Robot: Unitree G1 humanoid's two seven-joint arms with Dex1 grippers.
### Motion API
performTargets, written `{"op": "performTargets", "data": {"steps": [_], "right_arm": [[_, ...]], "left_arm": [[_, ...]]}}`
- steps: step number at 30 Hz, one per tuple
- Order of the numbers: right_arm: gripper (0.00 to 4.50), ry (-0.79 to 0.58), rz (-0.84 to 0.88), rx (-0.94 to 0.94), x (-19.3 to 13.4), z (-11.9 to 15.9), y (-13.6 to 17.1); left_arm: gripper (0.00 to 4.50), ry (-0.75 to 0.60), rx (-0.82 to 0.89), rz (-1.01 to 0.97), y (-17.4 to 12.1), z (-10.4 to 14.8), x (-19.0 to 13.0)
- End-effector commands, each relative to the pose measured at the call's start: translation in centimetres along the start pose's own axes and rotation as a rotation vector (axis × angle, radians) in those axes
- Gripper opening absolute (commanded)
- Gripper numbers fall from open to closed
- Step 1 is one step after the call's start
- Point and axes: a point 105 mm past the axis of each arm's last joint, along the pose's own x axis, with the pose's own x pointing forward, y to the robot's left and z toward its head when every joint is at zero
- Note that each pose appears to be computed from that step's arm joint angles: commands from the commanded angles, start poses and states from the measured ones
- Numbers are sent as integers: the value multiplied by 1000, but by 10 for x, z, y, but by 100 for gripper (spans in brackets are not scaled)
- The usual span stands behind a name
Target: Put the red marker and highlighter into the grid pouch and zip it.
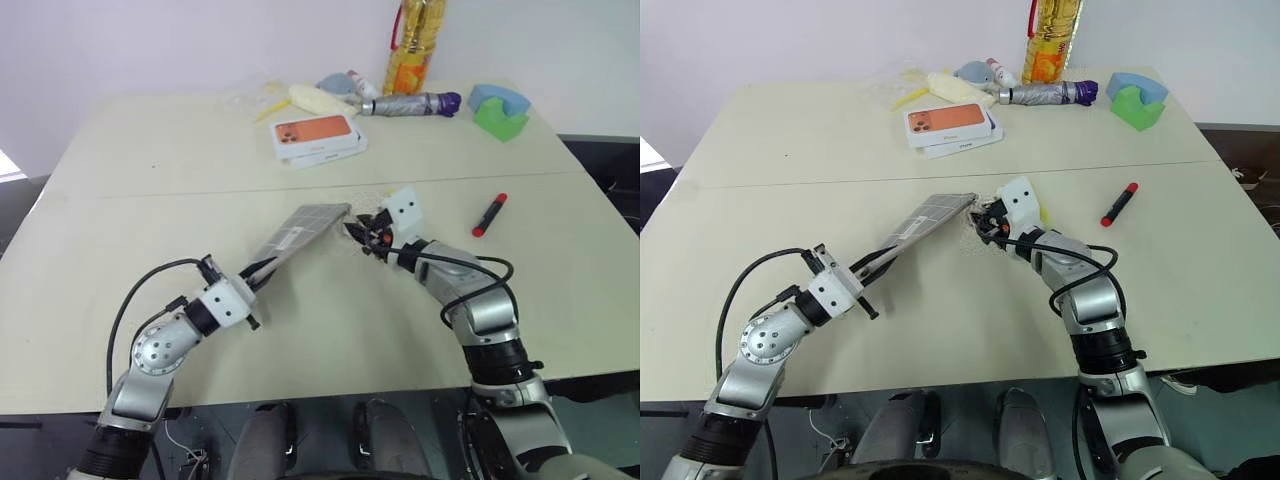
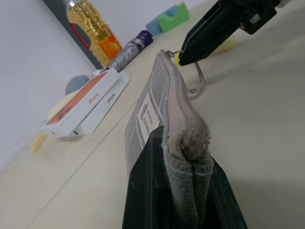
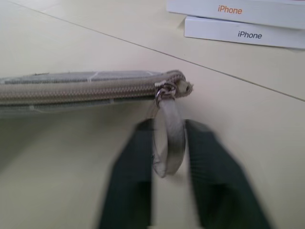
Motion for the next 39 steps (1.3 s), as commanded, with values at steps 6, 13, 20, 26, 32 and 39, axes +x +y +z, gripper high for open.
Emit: {"op": "performTargets", "data": {"steps": [6,13,20,26,32,39], "right_arm": [[3,-66,70,-88,-1,24,16],[3,-94,243,-218,-5,39,60],[3,-110,389,-295,-10,48,98],[3,-115,480,-343,-12,52,120],[3,-110,540,-378,-16,52,131],[3,-115,576,-396,-19,52,135]], "left_arm": [[0,-44,2,33,6,12,3],[0,-26,-36,65,10,6,15],[0,-31,-44,58,9,2,36],[0,-61,-53,60,10,4,57],[0,-64,-87,106,13,0,69],[0,-52,-108,144,14,-5,74]]}}
